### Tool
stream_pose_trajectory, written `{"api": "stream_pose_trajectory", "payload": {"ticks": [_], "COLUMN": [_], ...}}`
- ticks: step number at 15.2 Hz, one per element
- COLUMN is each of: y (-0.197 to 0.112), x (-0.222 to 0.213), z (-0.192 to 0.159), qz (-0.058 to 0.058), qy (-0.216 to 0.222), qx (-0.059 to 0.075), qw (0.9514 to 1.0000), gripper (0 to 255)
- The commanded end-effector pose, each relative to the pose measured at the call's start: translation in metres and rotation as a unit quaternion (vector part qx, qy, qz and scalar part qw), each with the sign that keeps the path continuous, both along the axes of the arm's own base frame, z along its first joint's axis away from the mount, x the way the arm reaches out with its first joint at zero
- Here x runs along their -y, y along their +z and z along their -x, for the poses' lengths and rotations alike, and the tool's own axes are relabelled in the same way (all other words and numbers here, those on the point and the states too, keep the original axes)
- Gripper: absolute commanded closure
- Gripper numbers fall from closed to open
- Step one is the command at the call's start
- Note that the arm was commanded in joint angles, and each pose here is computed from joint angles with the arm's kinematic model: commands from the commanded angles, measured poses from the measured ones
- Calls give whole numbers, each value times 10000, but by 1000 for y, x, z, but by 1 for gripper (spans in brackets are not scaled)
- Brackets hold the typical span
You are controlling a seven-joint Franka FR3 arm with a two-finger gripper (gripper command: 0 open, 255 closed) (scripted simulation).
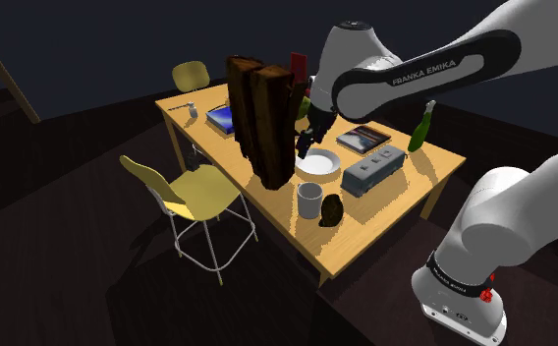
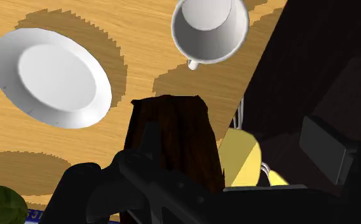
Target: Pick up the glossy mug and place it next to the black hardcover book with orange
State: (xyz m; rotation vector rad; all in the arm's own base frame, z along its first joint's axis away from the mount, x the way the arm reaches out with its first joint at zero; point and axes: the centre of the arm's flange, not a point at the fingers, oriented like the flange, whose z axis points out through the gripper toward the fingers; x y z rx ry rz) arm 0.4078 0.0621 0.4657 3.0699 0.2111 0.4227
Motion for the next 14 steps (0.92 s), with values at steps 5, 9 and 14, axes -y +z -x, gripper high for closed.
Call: {"api": "stream_pose_trajectory", "payload": {"ticks": [5, 9, 14], "y": [-27, -9, -45], "x": [-12, -30, -2], "z": [-11, -26, -21], "qz": [-34, -254, -341], "qy": [157, 359, 549], "qx": [357, 1772, 1301], "qw": [9992, 9832, 9894], "gripper": [0, 0, 0]}}
